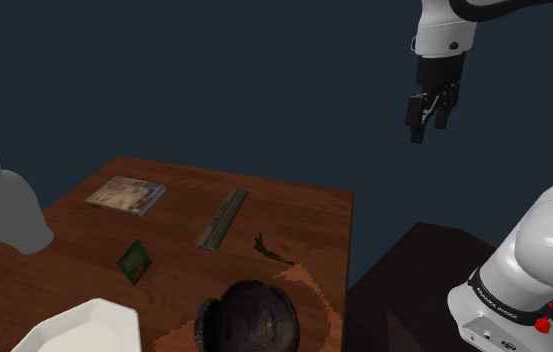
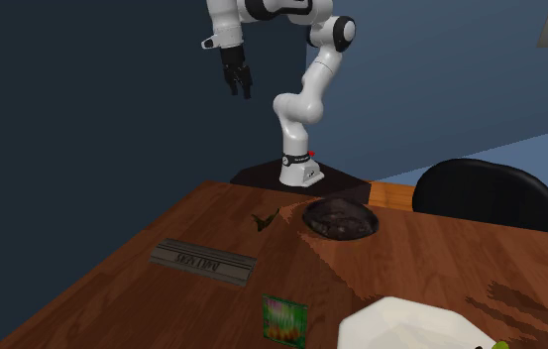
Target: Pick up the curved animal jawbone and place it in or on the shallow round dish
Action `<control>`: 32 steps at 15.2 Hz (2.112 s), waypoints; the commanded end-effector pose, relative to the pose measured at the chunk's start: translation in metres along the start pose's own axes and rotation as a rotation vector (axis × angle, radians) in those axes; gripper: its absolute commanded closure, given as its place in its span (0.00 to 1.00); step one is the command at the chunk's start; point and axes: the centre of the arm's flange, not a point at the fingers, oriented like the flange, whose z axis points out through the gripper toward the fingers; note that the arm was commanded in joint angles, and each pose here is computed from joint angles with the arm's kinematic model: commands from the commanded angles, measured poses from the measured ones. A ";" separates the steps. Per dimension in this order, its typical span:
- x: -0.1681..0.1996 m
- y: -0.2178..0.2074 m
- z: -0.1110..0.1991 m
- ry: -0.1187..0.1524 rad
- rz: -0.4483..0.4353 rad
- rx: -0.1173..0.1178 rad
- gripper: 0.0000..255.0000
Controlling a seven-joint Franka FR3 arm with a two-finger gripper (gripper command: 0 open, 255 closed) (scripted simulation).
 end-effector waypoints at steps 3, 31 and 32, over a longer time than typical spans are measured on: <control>0.013 -0.021 0.010 0.004 -0.022 -0.008 0.00; 0.145 -0.337 0.172 0.062 -0.336 -0.126 0.00; 0.148 -0.349 0.178 0.064 -0.348 -0.130 0.00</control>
